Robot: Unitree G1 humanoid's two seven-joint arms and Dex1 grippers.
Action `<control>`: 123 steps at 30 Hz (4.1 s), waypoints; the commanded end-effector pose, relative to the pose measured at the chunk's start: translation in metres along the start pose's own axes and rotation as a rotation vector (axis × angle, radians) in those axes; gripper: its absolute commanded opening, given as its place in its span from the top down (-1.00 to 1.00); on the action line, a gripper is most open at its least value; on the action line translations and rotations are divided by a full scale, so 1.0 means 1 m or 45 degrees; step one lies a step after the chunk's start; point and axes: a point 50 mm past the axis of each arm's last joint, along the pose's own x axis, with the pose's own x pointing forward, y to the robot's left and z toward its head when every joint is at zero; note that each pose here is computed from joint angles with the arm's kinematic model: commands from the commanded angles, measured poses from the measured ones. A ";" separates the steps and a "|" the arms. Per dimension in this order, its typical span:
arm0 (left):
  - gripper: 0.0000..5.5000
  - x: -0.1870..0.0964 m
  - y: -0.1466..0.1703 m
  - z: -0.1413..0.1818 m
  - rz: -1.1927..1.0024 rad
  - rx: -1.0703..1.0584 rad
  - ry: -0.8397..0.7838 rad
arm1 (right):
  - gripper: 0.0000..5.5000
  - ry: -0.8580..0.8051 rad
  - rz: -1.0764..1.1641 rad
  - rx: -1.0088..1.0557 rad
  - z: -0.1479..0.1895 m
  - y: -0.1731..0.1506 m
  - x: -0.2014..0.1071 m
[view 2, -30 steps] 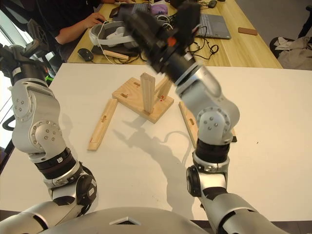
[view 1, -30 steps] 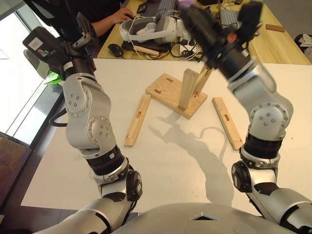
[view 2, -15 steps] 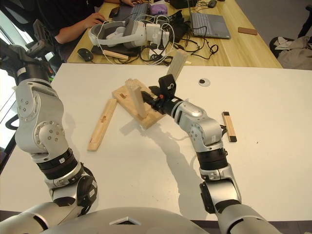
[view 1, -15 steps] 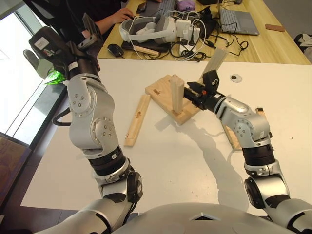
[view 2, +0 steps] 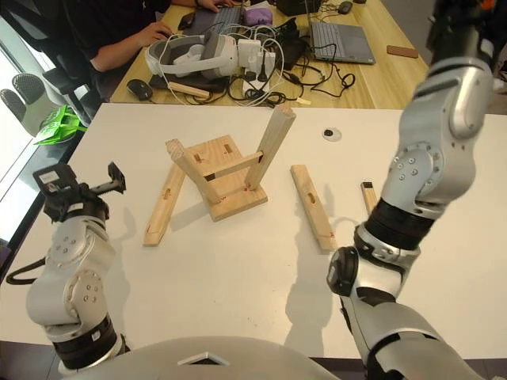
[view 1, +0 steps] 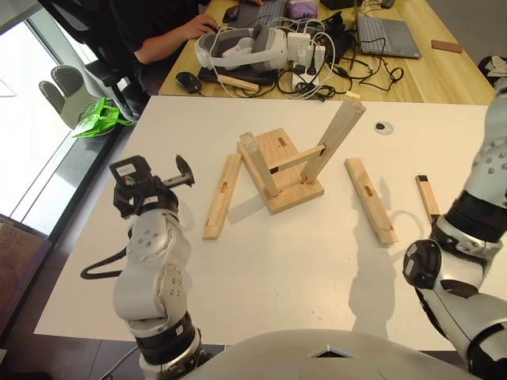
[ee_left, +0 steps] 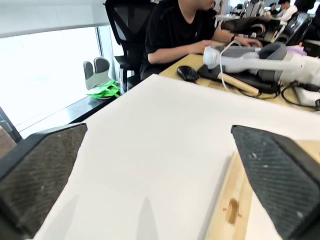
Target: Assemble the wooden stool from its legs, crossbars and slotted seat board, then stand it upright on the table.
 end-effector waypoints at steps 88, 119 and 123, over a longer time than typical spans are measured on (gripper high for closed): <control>0.99 0.075 -0.020 0.012 0.065 0.068 0.004 | 1.00 1.017 -0.096 -0.286 -0.175 0.000 -0.050; 0.99 0.045 -0.026 0.113 -0.083 -0.193 -0.574 | 1.00 0.337 0.454 -0.079 -0.040 0.033 -0.010; 0.99 0.031 -0.054 0.192 -0.702 -0.420 -0.818 | 1.00 0.448 0.501 -0.035 -0.059 0.044 -0.036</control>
